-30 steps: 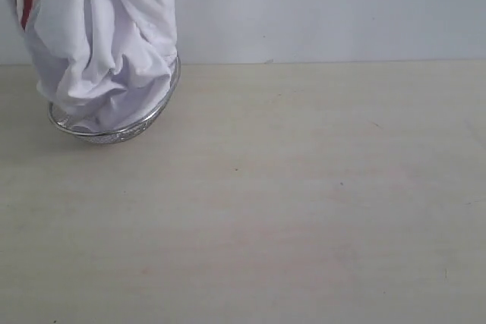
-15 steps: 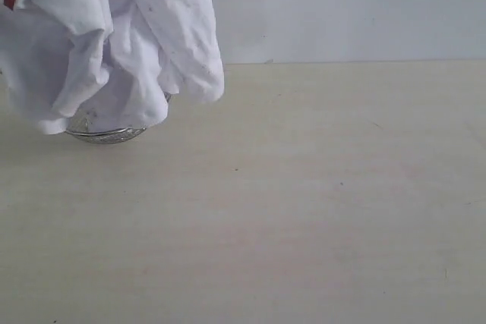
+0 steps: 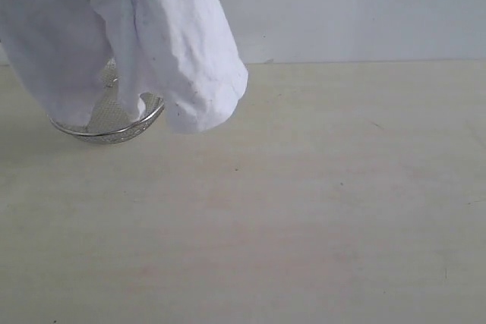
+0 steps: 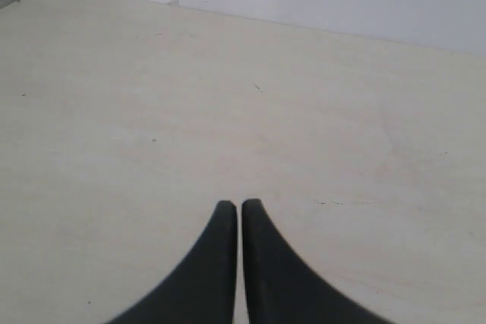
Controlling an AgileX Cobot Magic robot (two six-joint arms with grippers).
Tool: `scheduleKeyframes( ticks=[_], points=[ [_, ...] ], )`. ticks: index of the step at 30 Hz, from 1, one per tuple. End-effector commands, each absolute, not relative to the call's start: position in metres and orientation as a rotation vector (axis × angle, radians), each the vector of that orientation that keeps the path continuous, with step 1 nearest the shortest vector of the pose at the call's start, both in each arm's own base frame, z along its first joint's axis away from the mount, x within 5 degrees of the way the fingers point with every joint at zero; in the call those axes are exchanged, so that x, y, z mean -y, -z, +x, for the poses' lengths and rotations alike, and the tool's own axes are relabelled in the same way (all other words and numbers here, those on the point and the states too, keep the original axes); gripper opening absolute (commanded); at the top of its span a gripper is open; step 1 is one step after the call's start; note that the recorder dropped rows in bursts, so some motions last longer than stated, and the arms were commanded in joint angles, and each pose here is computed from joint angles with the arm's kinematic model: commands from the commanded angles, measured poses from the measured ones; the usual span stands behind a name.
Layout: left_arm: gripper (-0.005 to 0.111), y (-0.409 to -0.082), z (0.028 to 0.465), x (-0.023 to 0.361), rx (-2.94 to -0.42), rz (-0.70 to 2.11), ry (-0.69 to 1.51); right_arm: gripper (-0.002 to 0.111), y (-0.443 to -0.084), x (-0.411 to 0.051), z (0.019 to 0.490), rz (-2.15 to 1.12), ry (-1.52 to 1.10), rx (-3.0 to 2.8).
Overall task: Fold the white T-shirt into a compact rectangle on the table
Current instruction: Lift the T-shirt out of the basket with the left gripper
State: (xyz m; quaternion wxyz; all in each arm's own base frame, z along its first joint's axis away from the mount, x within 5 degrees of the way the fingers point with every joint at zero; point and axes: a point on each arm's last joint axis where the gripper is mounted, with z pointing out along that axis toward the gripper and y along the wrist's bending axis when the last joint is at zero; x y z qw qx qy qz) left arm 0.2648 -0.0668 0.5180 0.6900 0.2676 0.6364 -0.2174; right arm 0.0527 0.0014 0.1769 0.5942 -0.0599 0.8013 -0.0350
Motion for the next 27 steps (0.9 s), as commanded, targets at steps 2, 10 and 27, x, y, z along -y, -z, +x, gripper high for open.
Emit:
scheduleKeyframes(
  ticks=[2,10,27],
  points=[
    [0.004,-0.531,0.248,0.074,-1.376,0.661,0.582,0.0,-0.18,-0.001,0.053,-0.139,0.081,-1.852],
    [0.004,-0.536,0.222,0.075,-1.403,0.769,0.526,0.0,-0.186,-0.001,0.054,-0.14,0.095,-1.777],
    [0.004,-0.539,0.186,0.081,-1.428,0.865,0.652,0.0,-0.293,0.002,0.048,0.315,-0.408,-1.205]
  ],
)
